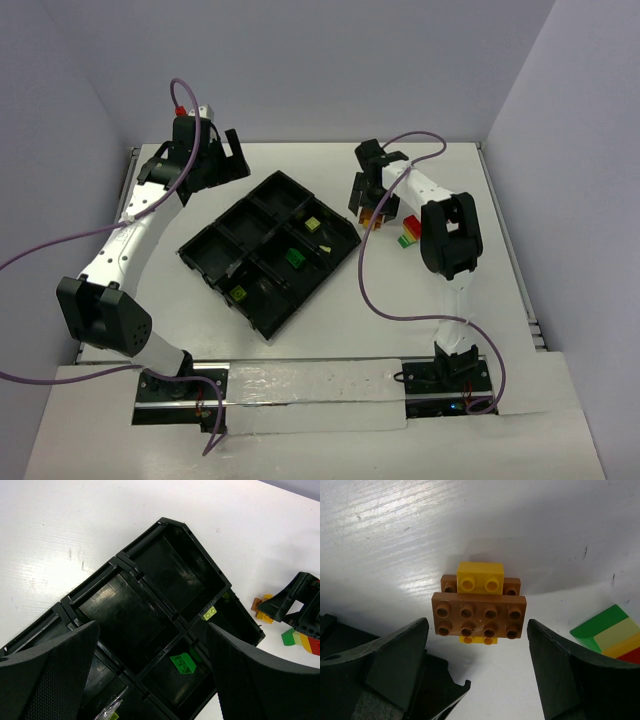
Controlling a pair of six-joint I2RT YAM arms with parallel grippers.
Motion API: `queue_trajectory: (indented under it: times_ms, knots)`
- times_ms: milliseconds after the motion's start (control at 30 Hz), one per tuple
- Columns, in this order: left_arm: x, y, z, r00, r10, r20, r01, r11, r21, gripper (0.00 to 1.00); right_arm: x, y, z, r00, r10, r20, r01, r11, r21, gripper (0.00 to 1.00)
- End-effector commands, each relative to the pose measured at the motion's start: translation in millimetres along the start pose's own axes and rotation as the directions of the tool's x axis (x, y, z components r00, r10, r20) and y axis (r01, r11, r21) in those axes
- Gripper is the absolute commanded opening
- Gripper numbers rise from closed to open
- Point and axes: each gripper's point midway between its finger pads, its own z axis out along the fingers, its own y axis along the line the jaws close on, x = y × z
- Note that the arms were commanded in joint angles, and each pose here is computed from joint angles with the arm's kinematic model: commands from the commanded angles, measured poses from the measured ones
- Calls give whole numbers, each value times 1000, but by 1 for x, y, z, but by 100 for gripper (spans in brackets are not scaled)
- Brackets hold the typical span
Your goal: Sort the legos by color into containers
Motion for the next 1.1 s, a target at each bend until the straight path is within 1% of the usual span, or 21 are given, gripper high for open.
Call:
queue_trajectory:
  times_ms: [0,100,200,267,300,367,500,667,767,800,867,967,1000,1067]
  knots:
    - [-10,-9,-8,1000,16,25,-16,999,33,94,-9,4,7,1000,4,23,-4,1000,-13,85]
    - [-10,-9,-7,1000,18,24,-18,999,31,94,-10,4,7,1000,2,23,-2,1000,-13,80]
    - [-10,-10,-8,1000,19,25,-20,999,33,94,-10,3,7,1000,1,30,-1,1000,-13,69]
    - [-10,-11,-8,1000,20,24,-21,999,36,94,-12,3,4,999,-1,38,1,1000,-16,59]
    - [-10,-11,-7,1000,20,22,-21,999,36,94,-12,3,3,999,-1,40,1,1000,-18,58]
    - [-10,-12,-7,1000,19,22,-20,999,39,94,-12,2,0,999,-2,44,3,1000,-19,52]
    - [-10,-15,-7,999,24,22,-25,999,48,94,-13,1,-12,998,-3,56,5,999,-36,44]
    - [-10,-19,-7,998,49,25,-50,997,67,94,-11,3,-43,998,-3,66,11,994,-111,43]
    - [-5,-36,-10,995,100,31,-103,985,140,94,-8,4,-73,997,-4,73,18,982,-190,43]
    - [-6,-39,-10,992,115,44,-120,981,152,94,-8,3,-79,997,-1,82,18,980,-197,43]
    - [-2,-59,-15,983,169,71,-181,955,235,94,-7,4,-108,994,5,106,23,966,-259,42]
    - [6,-87,-25,969,227,100,-247,903,353,94,-2,4,-134,993,-10,120,47,949,-312,42]
    - [8,-95,-29,962,245,123,-274,880,389,94,-2,5,-146,992,-13,128,56,940,-337,42]
    - [15,-114,-42,943,284,172,-332,802,496,94,3,8,-171,989,-39,145,95,909,-405,42]
